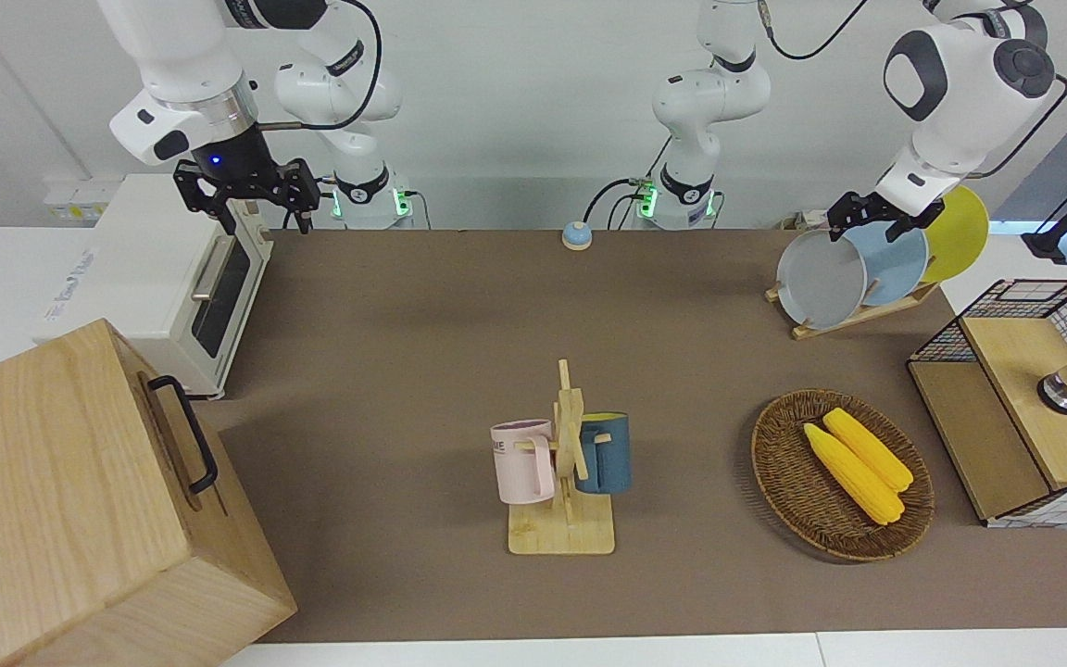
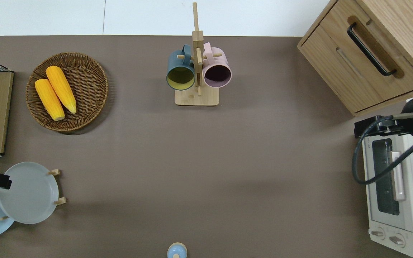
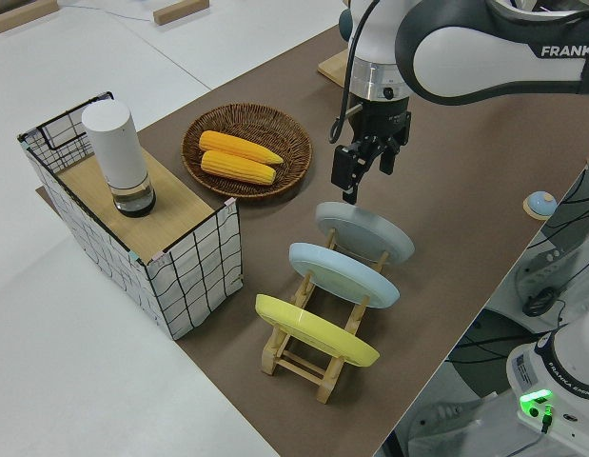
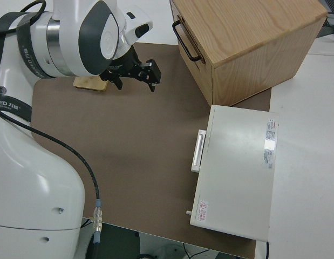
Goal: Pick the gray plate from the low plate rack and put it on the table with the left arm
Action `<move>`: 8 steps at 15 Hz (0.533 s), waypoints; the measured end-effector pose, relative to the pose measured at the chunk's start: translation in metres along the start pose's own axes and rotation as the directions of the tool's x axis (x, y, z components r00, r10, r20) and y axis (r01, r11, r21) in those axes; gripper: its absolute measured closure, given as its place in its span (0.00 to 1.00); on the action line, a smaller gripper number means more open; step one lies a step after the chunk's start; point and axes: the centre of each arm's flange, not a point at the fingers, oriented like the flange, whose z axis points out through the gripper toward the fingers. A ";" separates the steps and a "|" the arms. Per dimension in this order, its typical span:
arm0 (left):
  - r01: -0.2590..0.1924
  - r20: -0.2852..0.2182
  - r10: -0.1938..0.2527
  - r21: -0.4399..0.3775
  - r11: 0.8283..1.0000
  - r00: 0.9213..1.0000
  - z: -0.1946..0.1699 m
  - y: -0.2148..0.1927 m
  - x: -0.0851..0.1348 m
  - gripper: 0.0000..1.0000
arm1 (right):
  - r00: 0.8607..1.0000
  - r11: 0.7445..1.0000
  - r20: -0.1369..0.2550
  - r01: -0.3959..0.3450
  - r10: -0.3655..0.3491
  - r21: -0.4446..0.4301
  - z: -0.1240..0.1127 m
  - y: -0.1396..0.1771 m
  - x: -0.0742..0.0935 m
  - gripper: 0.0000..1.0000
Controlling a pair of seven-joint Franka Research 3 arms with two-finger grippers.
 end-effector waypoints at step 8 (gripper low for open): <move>0.017 -0.031 -0.017 0.001 1.000 0.999 0.051 -0.006 -0.007 0.00 | 1.000 1.000 0.000 0.000 0.000 0.000 0.000 0.000 0.000 0.01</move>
